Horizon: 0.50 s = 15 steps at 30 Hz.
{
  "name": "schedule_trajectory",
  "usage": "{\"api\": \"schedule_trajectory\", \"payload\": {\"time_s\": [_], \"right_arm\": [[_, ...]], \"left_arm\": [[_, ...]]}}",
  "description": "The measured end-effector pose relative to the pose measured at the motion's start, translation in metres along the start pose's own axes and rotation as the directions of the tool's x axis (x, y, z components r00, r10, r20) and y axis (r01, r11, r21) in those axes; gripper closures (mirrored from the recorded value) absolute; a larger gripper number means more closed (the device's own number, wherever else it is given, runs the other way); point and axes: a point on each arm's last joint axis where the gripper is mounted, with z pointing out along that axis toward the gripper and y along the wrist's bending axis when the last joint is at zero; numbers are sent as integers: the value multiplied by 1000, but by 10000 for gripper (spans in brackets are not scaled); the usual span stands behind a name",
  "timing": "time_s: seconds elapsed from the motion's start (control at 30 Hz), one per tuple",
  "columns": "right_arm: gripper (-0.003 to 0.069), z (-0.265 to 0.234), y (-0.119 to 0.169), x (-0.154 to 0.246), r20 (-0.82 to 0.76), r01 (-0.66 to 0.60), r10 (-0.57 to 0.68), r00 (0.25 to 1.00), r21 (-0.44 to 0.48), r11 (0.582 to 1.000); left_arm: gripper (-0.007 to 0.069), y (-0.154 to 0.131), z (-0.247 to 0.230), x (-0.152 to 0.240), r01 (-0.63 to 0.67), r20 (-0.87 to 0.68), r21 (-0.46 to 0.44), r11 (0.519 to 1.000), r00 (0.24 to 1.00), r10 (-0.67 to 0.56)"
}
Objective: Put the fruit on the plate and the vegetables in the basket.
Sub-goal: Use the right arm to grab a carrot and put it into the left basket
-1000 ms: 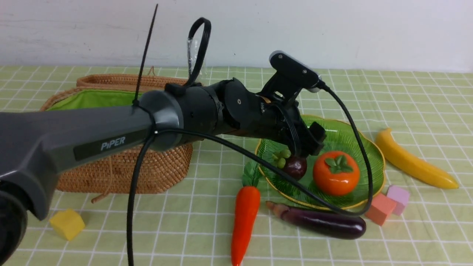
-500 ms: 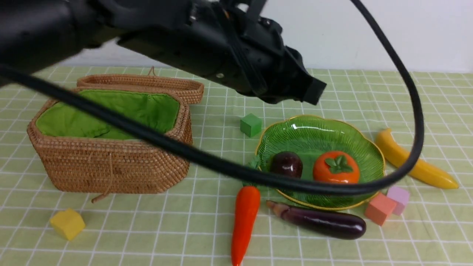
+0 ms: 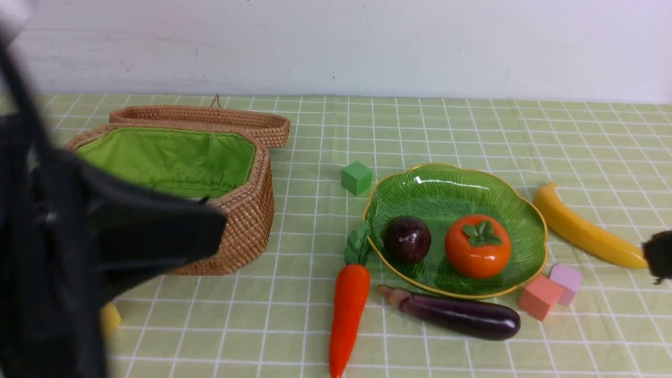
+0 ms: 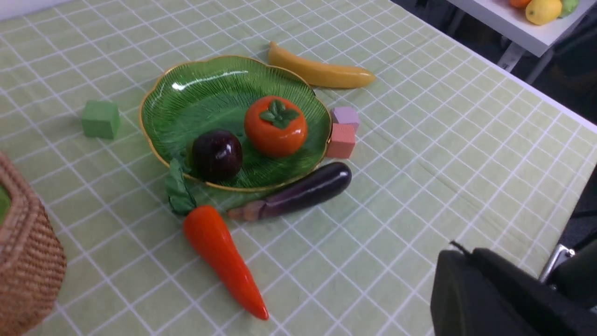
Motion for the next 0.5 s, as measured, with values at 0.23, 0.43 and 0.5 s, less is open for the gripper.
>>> {"api": "schedule_trajectory", "payload": {"time_s": [0.23,0.43,0.5], "right_arm": [[627,67,8,-20,-158,-34,20,987,-89,995],[619,130,37,-23,-252,-54,31,967,-88,995],[602,155,42,-22,-290,-79,60,955,-54,995]], "left_arm": [[638,-3,-34,30,-24,73,-2,1000,997,24],[638,-4,-50,33,-67,123,-33,997,990,71],[638,-3,-51,34,-74,121,-41,996,990,79]]}}
